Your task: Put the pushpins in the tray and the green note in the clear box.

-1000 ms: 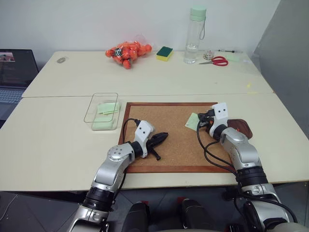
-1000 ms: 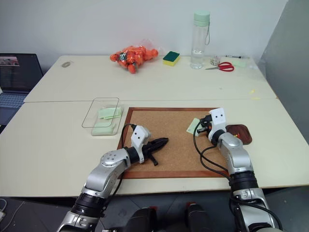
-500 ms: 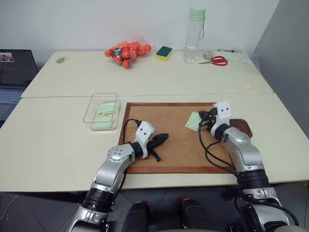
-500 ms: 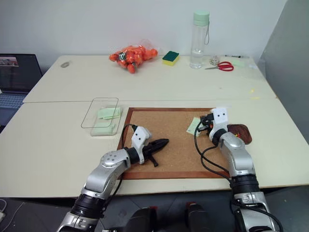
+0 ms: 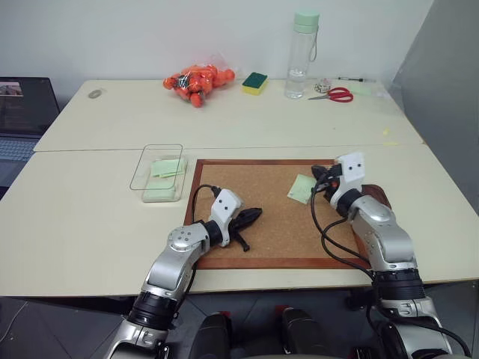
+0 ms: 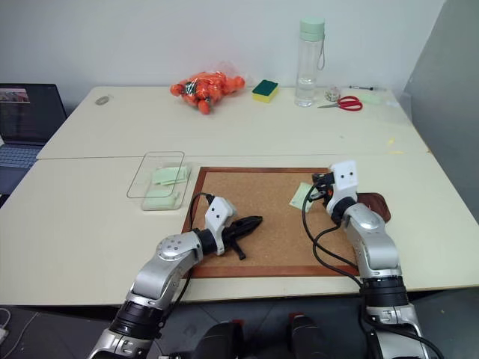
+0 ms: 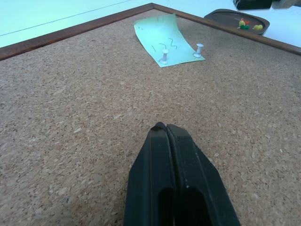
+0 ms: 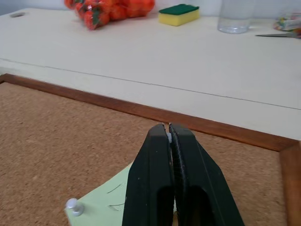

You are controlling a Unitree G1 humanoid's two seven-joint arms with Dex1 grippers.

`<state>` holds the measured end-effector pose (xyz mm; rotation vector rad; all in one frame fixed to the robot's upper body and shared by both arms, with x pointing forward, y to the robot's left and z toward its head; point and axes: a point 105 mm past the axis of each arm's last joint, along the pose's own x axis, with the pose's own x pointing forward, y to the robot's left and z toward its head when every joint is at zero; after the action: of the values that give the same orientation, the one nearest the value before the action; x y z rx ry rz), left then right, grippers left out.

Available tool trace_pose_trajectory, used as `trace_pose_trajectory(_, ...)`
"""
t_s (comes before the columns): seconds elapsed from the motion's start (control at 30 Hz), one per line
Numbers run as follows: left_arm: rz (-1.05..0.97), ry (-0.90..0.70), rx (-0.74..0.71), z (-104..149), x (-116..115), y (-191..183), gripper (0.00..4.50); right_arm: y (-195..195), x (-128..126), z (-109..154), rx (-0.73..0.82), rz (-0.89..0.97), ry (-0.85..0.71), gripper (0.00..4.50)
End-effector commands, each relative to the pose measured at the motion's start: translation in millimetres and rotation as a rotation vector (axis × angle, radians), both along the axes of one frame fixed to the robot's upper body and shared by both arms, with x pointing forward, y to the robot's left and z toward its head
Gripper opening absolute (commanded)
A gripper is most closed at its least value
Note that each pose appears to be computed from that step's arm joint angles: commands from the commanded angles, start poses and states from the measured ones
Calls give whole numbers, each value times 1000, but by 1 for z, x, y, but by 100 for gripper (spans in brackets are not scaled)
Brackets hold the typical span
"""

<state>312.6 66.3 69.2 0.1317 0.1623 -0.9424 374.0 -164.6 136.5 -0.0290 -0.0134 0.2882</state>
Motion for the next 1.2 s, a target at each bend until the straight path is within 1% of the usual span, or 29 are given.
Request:
trace_pose_trajectory(0.03,-33,103,24,-24,-13,-4,0,-53,-6,19,9,-272,-70,1)
trace_pose_trajectory(0.1,-36,104,25,-25,-14,-4,0,-72,-11,15,-8,-374,-53,1)
trace_pose_trajectory(0.2,-42,106,26,-25,-14,-4,0,-80,-16,7,-8,-417,-23,1)
trace_pose_trajectory(0.4,-57,104,29,-25,-14,-5,0,-81,-19,1,40,-427,18,1)
trace_pose_trajectory(0.6,-57,104,33,-25,-14,-5,0,-87,-27,-10,88,-471,89,1)
trace_pose_trajectory(0.87,-52,102,39,-25,-14,-3,0,-86,-39,-21,102,-479,159,1)
trace_pose_trajectory(0.93,-54,101,39,-25,-14,-3,0,-84,-40,-20,103,-468,163,1)
trace_pose_trajectory(1.0,-55,102,39,-25,-14,-3,0,-84,-40,-18,105,-464,159,46)
trace_pose_trajectory(1.03,-56,102,38,-24,-14,-4,0,-84,-40,-18,105,-464,160,58)
trace_pose_trajectory(1.2,-52,99,34,-24,-13,-5,0,-89,-40,-17,94,-471,164,175)
